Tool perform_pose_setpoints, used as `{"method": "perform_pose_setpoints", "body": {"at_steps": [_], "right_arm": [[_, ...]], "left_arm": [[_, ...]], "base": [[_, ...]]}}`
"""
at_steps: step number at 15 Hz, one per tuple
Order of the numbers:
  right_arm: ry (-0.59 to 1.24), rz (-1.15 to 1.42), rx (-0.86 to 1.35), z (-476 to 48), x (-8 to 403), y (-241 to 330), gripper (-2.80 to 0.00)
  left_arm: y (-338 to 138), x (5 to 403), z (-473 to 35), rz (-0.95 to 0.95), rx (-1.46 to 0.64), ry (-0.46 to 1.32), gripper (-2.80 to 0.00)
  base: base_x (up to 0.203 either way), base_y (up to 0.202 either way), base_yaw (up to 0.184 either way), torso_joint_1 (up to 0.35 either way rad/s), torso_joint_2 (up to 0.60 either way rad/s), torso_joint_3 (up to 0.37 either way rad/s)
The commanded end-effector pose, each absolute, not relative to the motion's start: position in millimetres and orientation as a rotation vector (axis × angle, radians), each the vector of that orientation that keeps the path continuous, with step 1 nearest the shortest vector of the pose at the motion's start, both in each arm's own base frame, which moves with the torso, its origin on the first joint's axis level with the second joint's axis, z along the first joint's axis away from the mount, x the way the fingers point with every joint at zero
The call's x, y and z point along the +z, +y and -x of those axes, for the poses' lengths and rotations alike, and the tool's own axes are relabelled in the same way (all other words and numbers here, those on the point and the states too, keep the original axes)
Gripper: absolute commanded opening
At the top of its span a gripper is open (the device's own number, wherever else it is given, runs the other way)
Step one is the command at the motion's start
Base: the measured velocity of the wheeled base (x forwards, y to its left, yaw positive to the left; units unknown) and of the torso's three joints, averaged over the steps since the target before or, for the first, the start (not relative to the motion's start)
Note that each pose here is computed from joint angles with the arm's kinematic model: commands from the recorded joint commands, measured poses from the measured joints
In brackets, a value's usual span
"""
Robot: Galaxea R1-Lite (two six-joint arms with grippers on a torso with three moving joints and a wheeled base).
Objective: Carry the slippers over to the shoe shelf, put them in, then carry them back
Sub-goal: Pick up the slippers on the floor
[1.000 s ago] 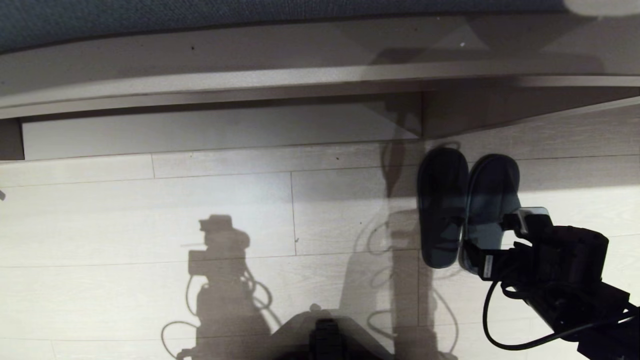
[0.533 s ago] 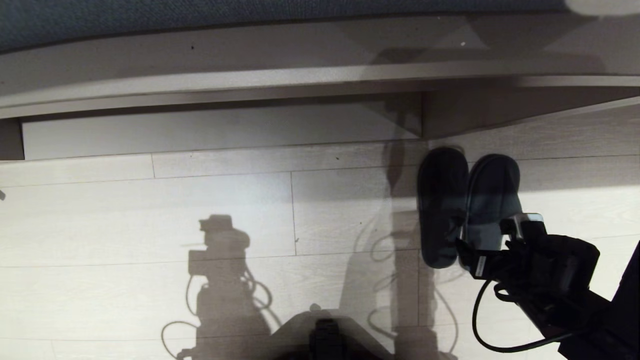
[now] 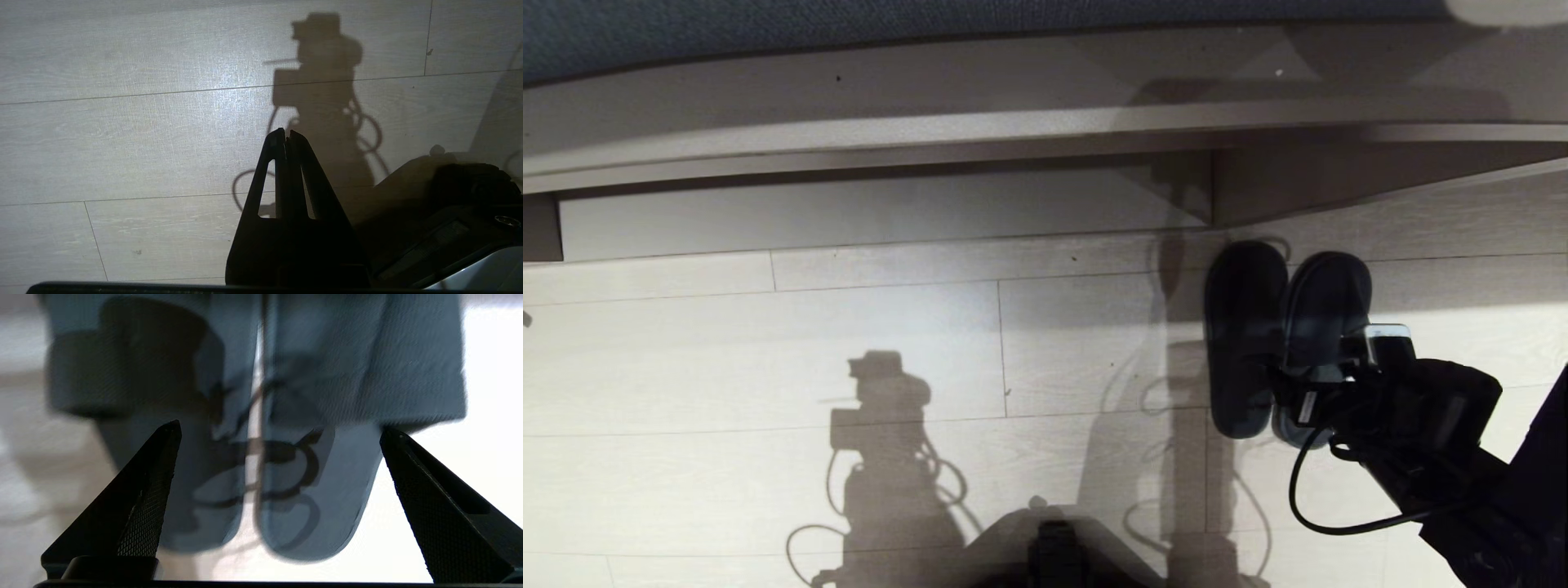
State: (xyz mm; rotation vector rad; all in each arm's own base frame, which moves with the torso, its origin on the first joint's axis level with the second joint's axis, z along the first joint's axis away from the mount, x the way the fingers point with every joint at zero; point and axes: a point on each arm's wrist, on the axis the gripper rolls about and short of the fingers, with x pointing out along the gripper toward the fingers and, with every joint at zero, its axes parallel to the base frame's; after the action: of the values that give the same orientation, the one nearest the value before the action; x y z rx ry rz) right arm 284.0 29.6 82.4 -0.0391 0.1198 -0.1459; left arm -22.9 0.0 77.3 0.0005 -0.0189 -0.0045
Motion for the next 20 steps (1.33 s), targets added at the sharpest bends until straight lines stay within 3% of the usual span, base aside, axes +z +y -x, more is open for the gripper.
{"method": "perform_pose_setpoints", "body": {"at_steps": [1,10,20], "right_arm": [[0.086,0.037,-0.146,-290.7,86.9,27.9,0.0],[0.14,0.043,-0.14,-299.5,68.3,29.7,0.0],[0.051,0.026,-0.139,-323.0,79.5,32.6,0.0]], "left_arm": [[0.0,75.2,22.3,-0.002,-0.005,-0.012,-2.8],[-0.1,75.2,22.3,-0.011,-0.006,-0.012,-2.8],[-0.1,75.2,22.3,-0.012,-0.007,-0.012,-2.8]], "base": [[0.0,0.0,0.0,0.0,0.0,0.0],[0.0,0.0,0.0,0.0,0.0,0.0],[0.0,0.0,0.0,0.0,0.0,0.0]]}}
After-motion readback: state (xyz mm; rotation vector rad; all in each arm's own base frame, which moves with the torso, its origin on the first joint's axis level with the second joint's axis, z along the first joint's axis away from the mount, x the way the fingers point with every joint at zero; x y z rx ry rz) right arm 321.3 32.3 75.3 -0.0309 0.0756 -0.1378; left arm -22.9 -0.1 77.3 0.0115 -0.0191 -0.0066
